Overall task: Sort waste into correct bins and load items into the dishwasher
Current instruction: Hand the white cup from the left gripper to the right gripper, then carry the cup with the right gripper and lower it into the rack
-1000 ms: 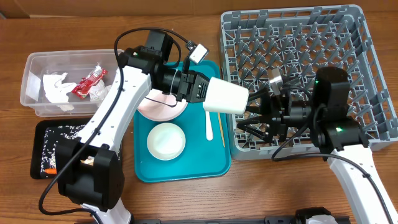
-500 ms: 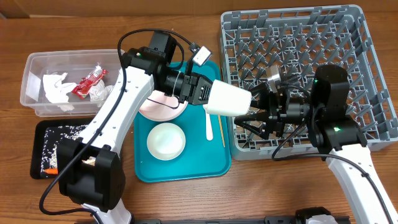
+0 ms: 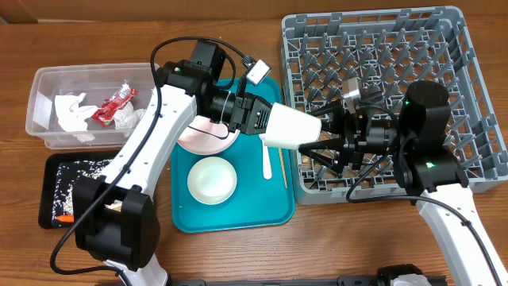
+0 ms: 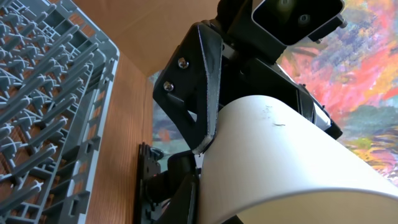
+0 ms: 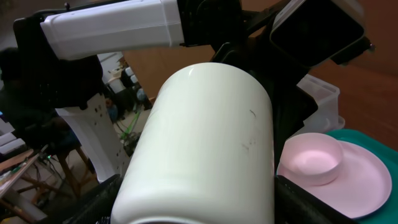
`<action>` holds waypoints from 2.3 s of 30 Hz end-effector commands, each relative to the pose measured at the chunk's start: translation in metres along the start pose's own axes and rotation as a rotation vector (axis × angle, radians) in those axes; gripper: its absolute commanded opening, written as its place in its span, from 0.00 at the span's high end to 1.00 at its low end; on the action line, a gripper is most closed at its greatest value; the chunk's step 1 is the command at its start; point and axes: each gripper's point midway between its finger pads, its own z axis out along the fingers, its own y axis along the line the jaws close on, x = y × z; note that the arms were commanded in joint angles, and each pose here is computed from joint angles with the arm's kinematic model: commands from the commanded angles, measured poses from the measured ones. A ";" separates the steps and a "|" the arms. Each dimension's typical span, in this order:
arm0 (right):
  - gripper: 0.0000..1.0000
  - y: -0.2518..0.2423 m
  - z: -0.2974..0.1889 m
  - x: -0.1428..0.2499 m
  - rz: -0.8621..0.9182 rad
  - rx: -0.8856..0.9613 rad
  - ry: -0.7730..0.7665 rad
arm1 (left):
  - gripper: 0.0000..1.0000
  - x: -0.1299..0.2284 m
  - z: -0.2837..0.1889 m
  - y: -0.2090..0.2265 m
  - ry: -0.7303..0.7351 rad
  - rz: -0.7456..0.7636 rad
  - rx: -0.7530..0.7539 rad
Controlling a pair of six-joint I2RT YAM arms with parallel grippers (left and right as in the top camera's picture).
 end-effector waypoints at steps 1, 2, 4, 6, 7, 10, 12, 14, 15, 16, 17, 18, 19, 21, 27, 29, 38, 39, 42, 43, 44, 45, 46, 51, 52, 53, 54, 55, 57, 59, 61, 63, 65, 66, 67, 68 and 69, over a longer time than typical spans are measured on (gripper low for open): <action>0.25 0.025 0.001 -0.011 -0.054 -0.095 -0.001 | 0.96 0.004 0.000 0.012 0.035 0.027 -0.083; 0.25 0.025 0.001 -0.011 -0.054 -0.095 -0.001 | 0.96 0.004 0.000 0.012 0.035 0.028 -0.083; 0.26 0.025 0.001 -0.011 -0.053 -0.095 -0.001 | 0.96 0.004 0.000 0.012 0.035 0.027 -0.084; 0.30 0.025 0.001 -0.011 -0.050 -0.095 -0.001 | 0.96 0.004 0.000 0.012 0.036 0.027 -0.088; 0.33 0.025 0.001 -0.011 -0.050 -0.095 -0.001 | 0.96 0.005 0.000 0.013 0.039 0.027 -0.093; 0.42 0.025 0.001 -0.011 -0.050 -0.095 -0.001 | 0.96 0.006 0.000 0.015 0.043 0.026 -0.106; 0.43 0.025 0.001 -0.011 -0.050 -0.096 -0.001 | 0.96 0.006 -0.001 0.017 0.046 0.026 -0.113; 0.45 0.025 0.001 -0.011 -0.052 -0.096 -0.001 | 0.95 0.006 -0.001 0.017 0.047 0.026 -0.115; 0.46 0.025 0.001 -0.012 -0.054 -0.095 -0.001 | 0.93 0.006 -0.001 0.017 0.047 0.026 -0.116; 0.47 0.025 0.001 -0.012 -0.057 -0.095 -0.002 | 0.91 0.006 -0.001 0.017 0.047 0.026 -0.116; 0.49 0.025 0.001 -0.012 -0.059 -0.095 -0.002 | 0.87 0.006 -0.001 0.017 0.046 0.026 -0.116; 0.50 0.025 0.001 -0.012 -0.061 -0.095 -0.003 | 0.84 0.006 -0.001 0.018 0.046 0.026 -0.119; 0.51 0.025 0.001 -0.013 -0.065 -0.095 -0.003 | 0.82 0.006 -0.002 0.018 0.046 0.024 -0.121; 0.52 0.025 0.001 -0.013 -0.068 -0.095 -0.004 | 0.76 0.006 -0.004 0.021 0.044 0.008 -0.138; 0.53 0.025 0.001 -0.013 -0.068 -0.094 -0.004 | 0.64 -0.001 -0.025 0.027 -0.002 -0.028 -0.171; 0.53 0.024 0.001 -0.013 -0.067 -0.091 -0.004 | 0.62 -0.004 -0.036 0.029 -0.027 -0.032 -0.187; 0.61 -0.017 -0.002 -0.019 0.084 0.144 -0.042 | 0.60 -0.008 -0.075 0.040 -0.103 -0.104 -0.264; 0.62 -0.024 -0.004 -0.020 0.108 0.185 -0.053 | 0.60 -0.006 -0.077 0.043 -0.097 -0.113 -0.284; 0.63 -0.049 -0.015 -0.022 0.175 0.328 -0.089 | 0.60 0.002 -0.080 0.052 -0.069 -0.144 -0.348; 0.63 -0.062 -0.022 -0.021 0.217 0.404 -0.105 | 0.60 0.004 -0.080 0.055 -0.061 -0.152 -0.366; 0.63 -0.074 -0.029 -0.018 0.266 0.477 -0.119 | 0.60 0.006 -0.081 0.057 -0.055 -0.159 -0.379; 0.64 -0.089 -0.040 -0.011 0.330 0.572 -0.132 | 0.60 0.007 -0.081 0.058 -0.050 -0.165 -0.387; 0.64 -0.099 -0.048 -0.005 0.374 0.643 -0.136 | 0.60 0.008 -0.082 0.058 -0.048 -0.168 -0.392; 0.66 -0.130 -0.107 0.018 0.486 1.045 -0.081 | 0.60 0.009 -0.082 0.059 -0.045 -0.169 -0.400; 0.67 -0.130 -0.118 0.016 0.486 1.116 -0.064 | 0.60 0.009 -0.083 0.061 -0.042 -0.170 -0.407; 0.67 -0.128 -0.127 0.012 0.481 1.173 -0.049 | 0.60 0.011 -0.083 0.062 -0.037 -0.171 -0.419; 0.67 -0.126 -0.137 0.009 0.487 1.228 -0.040 | 0.60 0.012 -0.084 0.064 -0.032 -0.174 -0.431; 0.67 -0.123 -0.146 0.005 0.493 1.280 -0.030 | 0.60 0.013 -0.085 0.066 -0.026 -0.177 -0.443; 0.70 -0.117 -0.165 0.004 0.518 1.389 0.009 | 0.61 0.016 -0.086 0.068 -0.016 -0.188 -0.463; 0.72 -0.112 -0.181 0.011 0.559 1.485 0.077 | 0.62 0.019 -0.087 0.069 -0.010 -0.207 -0.470; 0.73 -0.109 -0.190 0.024 0.609 1.540 0.155 | 0.61 0.023 -0.087 0.069 -0.003 -0.237 -0.479; 0.73 -0.111 -0.192 0.043 0.674 1.560 0.245 | 0.61 0.027 -0.088 0.071 0.003 -0.276 -0.500; 0.73 -0.116 -0.196 0.063 0.728 1.585 0.329 | 0.61 0.030 -0.091 0.076 0.012 -0.304 -0.534; 0.73 -0.120 -0.198 0.073 0.760 1.592 0.370 | 0.61 0.032 -0.093 0.078 0.015 -0.319 -0.550; 0.73 -0.124 -0.199 0.081 0.788 1.594 0.397 | 0.61 0.033 -0.094 0.079 0.018 -0.333 -0.563; 0.74 -0.129 -0.200 0.089 0.816 1.590 0.422 | 0.61 0.035 -0.095 0.080 0.022 -0.347 -0.574; 0.75 -0.133 -0.201 0.096 0.844 1.589 0.444 | 0.61 0.037 -0.095 0.081 0.026 -0.356 -0.582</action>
